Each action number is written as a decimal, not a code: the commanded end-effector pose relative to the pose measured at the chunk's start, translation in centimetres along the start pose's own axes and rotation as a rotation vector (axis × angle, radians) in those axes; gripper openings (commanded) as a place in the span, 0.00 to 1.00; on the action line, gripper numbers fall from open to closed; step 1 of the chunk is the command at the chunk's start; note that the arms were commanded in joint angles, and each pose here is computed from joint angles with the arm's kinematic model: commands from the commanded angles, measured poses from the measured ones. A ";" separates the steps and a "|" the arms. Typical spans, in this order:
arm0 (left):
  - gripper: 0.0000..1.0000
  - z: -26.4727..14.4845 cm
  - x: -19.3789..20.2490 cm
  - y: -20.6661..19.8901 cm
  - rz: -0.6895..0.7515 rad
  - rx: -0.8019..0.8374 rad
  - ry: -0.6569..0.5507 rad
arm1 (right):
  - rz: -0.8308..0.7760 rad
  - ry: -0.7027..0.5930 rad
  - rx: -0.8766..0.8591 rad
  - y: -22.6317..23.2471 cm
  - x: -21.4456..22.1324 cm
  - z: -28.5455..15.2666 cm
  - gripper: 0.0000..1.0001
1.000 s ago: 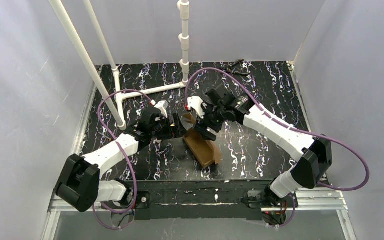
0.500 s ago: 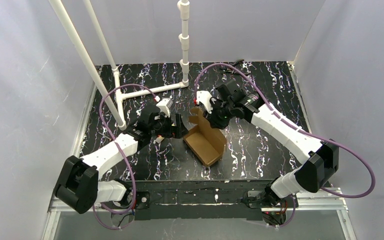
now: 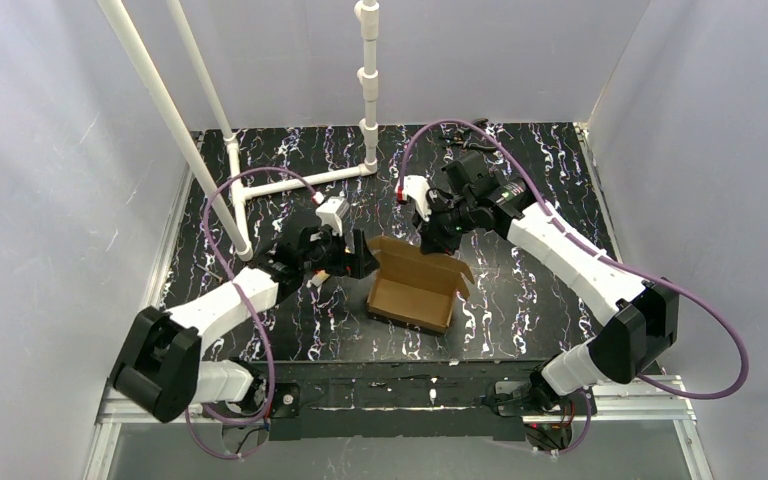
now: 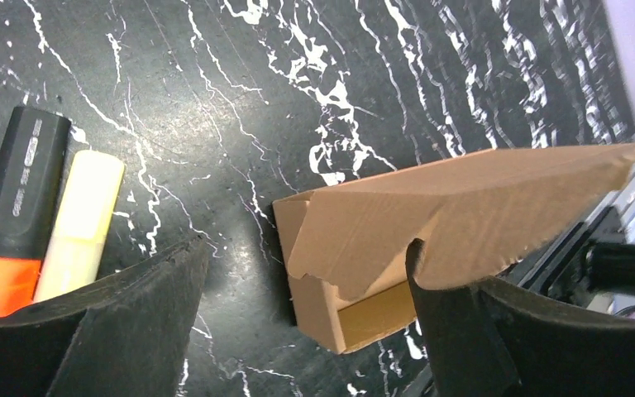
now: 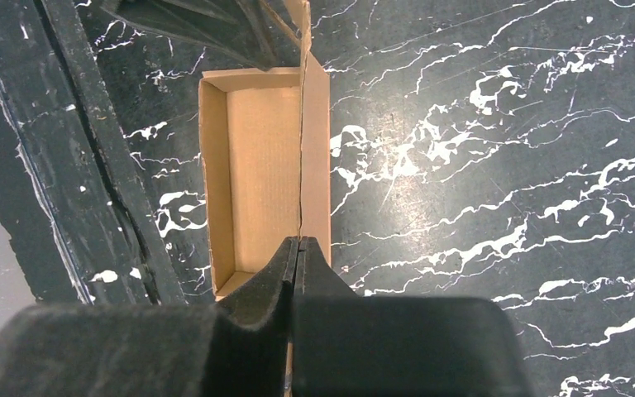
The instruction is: Fold the paper box
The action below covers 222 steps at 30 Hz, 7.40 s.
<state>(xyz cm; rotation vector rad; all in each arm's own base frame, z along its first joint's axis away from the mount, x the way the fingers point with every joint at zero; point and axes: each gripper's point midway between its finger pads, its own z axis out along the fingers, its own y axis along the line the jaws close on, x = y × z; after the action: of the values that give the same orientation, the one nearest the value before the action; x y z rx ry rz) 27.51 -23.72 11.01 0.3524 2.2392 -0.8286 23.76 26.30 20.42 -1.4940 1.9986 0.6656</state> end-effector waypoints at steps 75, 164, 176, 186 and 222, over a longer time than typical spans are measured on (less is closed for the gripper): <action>0.40 3.4 6.5 0.2 -0.115 -0.269 0.075 | -0.012 -0.077 -0.108 1.0 -1.3 1.0 0.02; 0.99 -8.5 4.6 -4.4 -0.286 0.008 -0.267 | -0.025 -0.127 -0.240 0.4 1.5 -2.1 0.03; 0.99 -6.5 2.7 -3.8 -0.073 -0.082 -0.255 | -0.006 -0.203 -0.192 0.5 0.5 -2.5 0.04; 0.89 -3.1 3.0 -3.7 -0.126 -0.158 -0.150 | -0.013 -0.227 -0.180 1.4 0.2 -1.9 0.07; 0.00 0.8 5.0 0.1 0.342 -0.655 -0.022 | 0.058 -0.201 -0.162 1.3 0.6 0.5 0.21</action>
<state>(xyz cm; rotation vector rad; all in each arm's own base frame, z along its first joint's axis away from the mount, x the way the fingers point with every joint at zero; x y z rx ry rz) 23.89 -25.34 6.46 0.3693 2.2397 -0.0381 22.78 25.80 19.34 -1.3900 1.9155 0.9505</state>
